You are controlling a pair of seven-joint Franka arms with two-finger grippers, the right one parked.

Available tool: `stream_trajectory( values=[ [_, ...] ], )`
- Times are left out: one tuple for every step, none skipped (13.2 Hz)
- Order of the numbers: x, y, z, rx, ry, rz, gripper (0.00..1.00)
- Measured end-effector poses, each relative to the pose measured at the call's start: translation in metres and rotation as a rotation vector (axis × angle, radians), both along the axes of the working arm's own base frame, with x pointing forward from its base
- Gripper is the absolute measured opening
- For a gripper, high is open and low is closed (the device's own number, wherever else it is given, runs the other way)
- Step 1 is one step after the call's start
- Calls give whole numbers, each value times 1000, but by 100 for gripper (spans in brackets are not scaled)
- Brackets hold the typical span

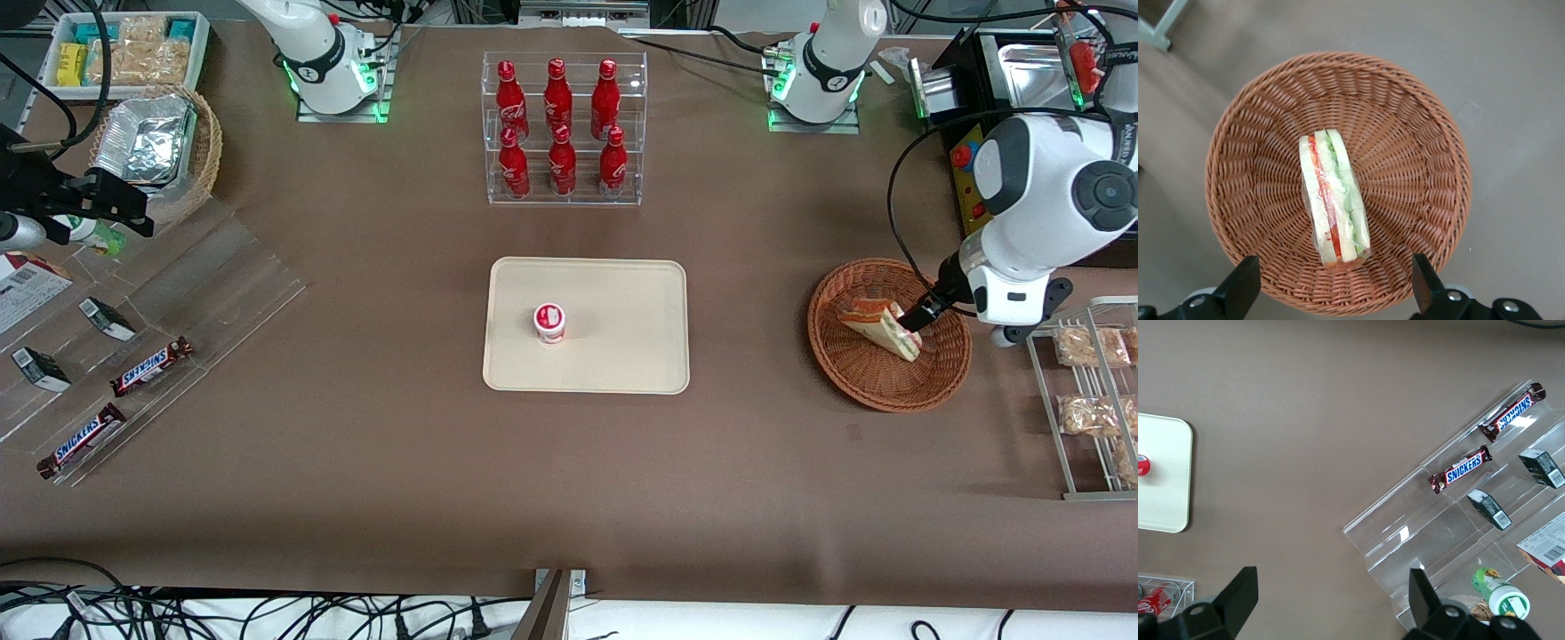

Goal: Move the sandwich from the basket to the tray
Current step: 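Lower the open left gripper over the wrapped sandwich and close on it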

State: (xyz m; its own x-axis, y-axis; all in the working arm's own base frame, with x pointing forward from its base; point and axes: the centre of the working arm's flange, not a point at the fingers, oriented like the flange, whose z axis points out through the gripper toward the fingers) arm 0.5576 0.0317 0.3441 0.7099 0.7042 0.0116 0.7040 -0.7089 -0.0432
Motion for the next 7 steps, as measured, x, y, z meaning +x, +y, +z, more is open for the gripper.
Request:
stream_trajectory(
  values=[
    [-2, 1, -9, 26, 4, 25, 100],
    [-2, 1, -17, 57, 4, 53, 100],
    [-2, 0, -26, 81, 2, 76, 100],
    [-2, -2, -35, 95, -6, 92, 100],
    [-4, -4, -44, 95, -14, 102, 100],
    [-6, -5, -52, 90, -22, 112, 100],
    [-8, -6, -60, 86, -28, 124, 100]
  ],
)
